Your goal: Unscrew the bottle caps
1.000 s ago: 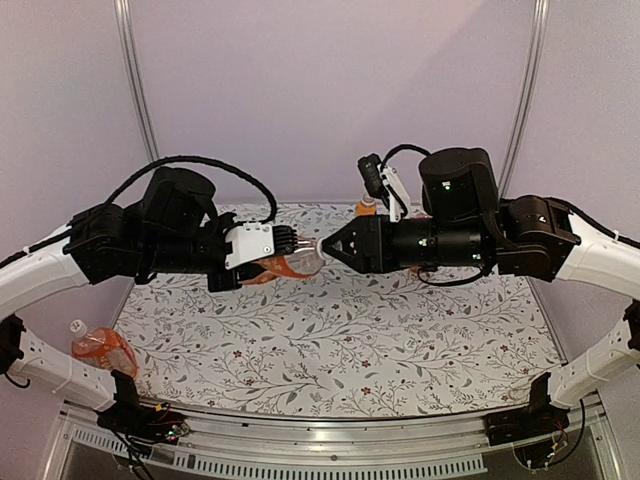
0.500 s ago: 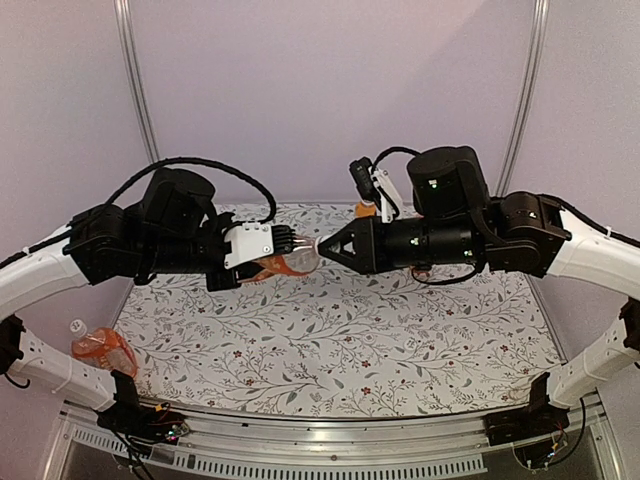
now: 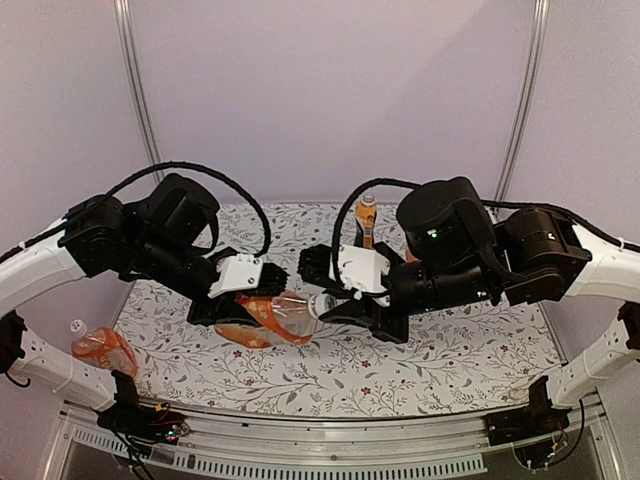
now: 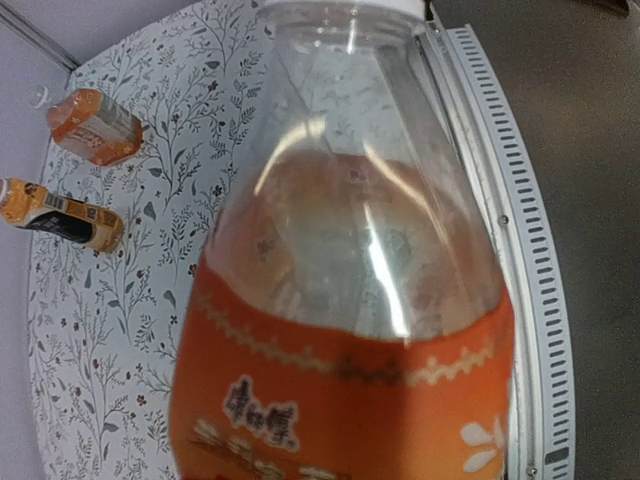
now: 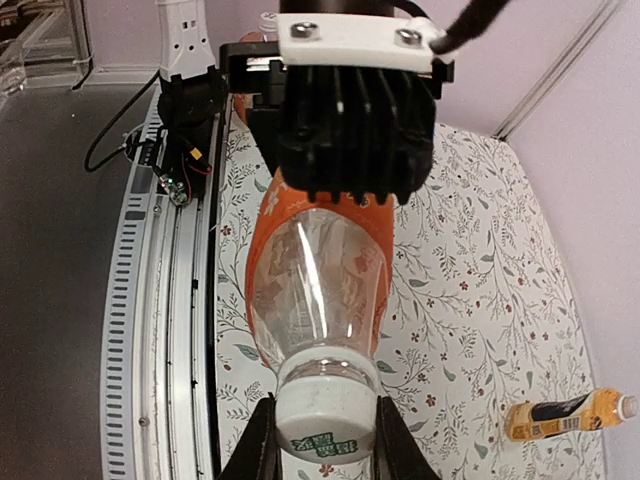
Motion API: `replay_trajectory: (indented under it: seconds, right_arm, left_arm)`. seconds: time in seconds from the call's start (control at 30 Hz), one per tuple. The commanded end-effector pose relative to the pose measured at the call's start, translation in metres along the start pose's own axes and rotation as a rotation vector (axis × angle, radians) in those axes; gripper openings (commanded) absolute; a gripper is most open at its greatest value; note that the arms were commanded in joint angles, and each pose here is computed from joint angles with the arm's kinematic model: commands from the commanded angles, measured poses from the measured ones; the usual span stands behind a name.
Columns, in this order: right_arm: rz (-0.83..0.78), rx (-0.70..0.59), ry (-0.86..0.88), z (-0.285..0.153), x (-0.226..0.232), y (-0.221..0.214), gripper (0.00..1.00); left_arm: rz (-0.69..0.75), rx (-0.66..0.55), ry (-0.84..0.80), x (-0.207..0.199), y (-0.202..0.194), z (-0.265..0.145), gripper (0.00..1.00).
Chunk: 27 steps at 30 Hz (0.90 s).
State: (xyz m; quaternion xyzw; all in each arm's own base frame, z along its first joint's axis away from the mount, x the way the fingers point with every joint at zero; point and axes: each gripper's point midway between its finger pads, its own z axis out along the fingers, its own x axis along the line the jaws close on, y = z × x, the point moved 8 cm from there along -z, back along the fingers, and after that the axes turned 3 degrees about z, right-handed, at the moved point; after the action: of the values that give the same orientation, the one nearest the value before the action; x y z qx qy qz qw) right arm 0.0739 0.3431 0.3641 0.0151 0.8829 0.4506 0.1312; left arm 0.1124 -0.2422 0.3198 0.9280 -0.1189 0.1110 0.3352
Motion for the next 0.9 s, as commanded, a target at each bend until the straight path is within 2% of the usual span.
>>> replay_trajectory:
  seconds: [0.0, 0.2, 0.57, 0.87]
  right_arm:
    - [-0.375, 0.144, 0.043, -0.026, 0.008, -0.018, 0.00]
    - [-0.450, 0.218, 0.034, -0.027, 0.008, -0.025, 0.00]
    - [-0.400, 0.031, 0.001, -0.064, 0.007, -0.028, 0.00]
    - [-0.347, 0.001, -0.002, -0.068, 0.009, -0.040, 0.00]
  left_arm:
    - [0.091, -0.013, -0.157, -0.021, -0.001, -0.010, 0.13]
    - [0.091, -0.011, -0.168, -0.022, -0.003, -0.008, 0.12]
    - [0.094, 0.008, -0.146, -0.025, -0.011, -0.007, 0.10]
    - [0.080, 0.006, -0.138, -0.024, -0.011, -0.005, 0.09]
